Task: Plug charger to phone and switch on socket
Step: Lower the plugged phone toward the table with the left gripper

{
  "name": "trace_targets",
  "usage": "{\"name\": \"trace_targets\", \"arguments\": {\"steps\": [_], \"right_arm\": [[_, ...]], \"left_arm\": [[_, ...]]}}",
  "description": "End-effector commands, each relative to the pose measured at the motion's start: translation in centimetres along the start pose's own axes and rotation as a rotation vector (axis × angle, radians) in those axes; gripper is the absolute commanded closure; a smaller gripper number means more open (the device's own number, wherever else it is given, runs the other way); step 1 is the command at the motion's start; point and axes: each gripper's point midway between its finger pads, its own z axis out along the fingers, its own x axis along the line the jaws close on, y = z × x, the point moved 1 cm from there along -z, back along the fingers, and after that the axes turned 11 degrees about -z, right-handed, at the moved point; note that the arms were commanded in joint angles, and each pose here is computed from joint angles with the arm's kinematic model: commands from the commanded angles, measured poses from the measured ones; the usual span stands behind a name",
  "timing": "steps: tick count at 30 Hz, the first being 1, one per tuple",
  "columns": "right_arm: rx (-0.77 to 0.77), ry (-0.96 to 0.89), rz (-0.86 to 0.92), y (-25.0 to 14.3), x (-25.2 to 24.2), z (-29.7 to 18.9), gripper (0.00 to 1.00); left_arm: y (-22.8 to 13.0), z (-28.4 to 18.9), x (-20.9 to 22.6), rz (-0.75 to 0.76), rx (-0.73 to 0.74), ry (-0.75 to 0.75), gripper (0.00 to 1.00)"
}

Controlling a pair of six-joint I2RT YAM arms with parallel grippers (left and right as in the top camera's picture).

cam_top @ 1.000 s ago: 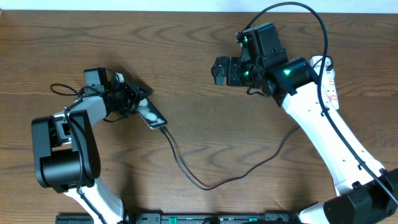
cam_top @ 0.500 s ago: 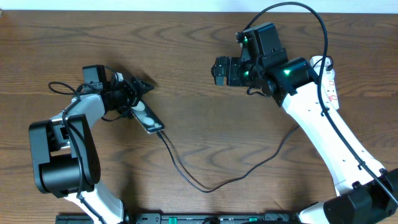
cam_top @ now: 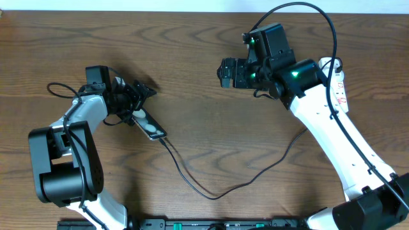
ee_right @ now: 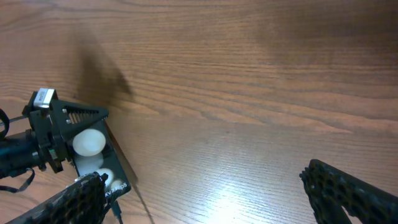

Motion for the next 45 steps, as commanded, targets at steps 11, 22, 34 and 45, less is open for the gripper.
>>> {"name": "trace_targets", "arguments": {"steps": [11, 22, 34, 45], "right_arm": [[-0.024, 0.004, -0.018, 0.5, 0.4, -0.9, 0.01], [-0.021, 0.01, -0.018, 0.4, 0.5, -0.9, 0.01], [-0.018, 0.017, -0.029, 0.2, 1.1, -0.8, 0.01], [-0.023, 0.019, -0.029, 0.4, 1.1, -0.8, 0.01]], "left_arm": [[-0.6, 1.5, 10.4, -0.157, -0.031, 0.363, 0.1], [0.7, 2.0, 9.0, -0.135, -0.076, 0.3, 0.1], [1.0, 2.0, 8.7, -0.15, -0.089, 0.287, 0.1], [0.9, 1.7, 7.6, -0.146, -0.076, 0.294, 0.09]]}}
